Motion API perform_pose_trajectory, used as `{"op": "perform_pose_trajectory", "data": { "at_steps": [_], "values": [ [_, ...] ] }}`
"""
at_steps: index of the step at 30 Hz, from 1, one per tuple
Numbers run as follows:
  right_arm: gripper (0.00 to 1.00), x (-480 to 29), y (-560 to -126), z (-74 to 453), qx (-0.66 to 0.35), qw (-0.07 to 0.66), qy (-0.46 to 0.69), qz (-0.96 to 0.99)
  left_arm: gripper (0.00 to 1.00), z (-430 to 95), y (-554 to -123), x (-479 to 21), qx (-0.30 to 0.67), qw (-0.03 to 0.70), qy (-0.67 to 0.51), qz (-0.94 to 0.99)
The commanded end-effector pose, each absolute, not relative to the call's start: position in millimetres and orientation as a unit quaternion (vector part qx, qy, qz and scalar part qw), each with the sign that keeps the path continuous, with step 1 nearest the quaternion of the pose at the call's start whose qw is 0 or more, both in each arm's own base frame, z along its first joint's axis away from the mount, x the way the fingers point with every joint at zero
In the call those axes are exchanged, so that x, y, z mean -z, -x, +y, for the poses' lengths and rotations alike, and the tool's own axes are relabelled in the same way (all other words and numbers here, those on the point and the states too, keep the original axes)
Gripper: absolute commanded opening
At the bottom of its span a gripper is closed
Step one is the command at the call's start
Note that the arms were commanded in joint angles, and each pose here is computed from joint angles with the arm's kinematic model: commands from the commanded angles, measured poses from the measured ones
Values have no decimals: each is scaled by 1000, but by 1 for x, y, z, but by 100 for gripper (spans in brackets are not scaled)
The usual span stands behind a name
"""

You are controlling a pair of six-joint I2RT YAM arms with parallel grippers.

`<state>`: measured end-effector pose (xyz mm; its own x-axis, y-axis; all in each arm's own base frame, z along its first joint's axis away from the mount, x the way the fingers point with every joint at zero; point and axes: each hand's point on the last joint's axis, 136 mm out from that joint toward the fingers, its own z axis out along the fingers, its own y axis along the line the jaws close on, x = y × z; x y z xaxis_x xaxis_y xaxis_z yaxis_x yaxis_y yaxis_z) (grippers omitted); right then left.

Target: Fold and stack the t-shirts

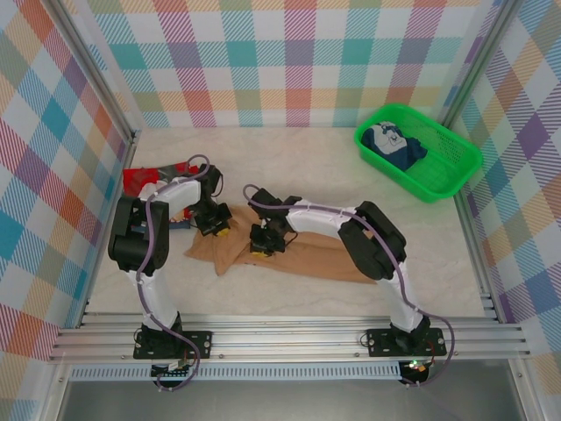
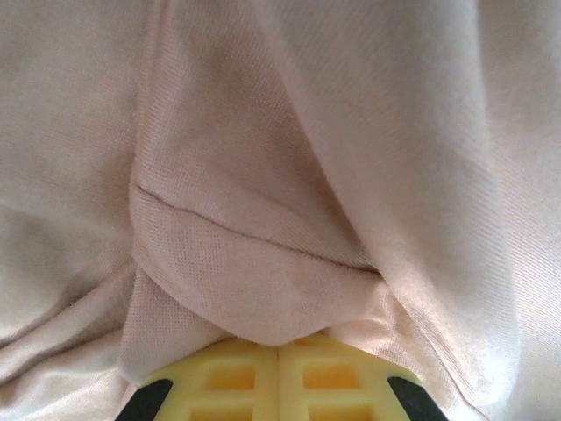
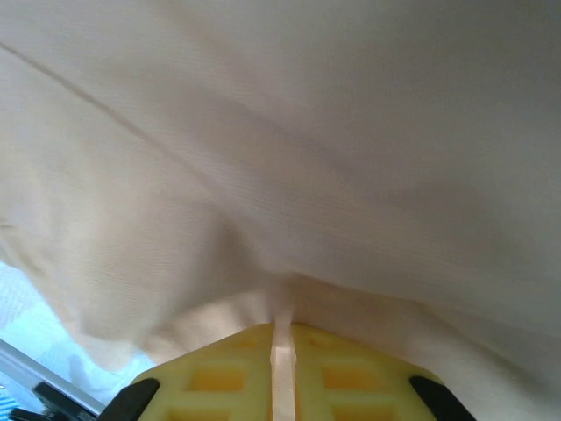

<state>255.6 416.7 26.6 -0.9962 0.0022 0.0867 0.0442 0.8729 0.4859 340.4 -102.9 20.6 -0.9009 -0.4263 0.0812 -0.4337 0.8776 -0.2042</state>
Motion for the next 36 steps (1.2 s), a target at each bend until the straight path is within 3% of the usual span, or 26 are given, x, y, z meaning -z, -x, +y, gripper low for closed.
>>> {"op": "perform_pose_trajectory", "data": {
  "at_steps": [1,19,29,36],
  "values": [
    [13,-18,-253,426,237,51,30,-970,5,-96,-336,-2,-97,29,-213,-972],
    [21,-29,-270,450,250,32,31,-967,4,-96,-337,-7,-102,27,-211,-972],
    [22,-12,-264,455,246,65,48,-966,3,-94,-339,-9,-100,25,-214,-971],
    [8,-16,-267,451,238,57,71,-967,2,-92,-340,-9,-98,25,-214,-972]
  ]
}}
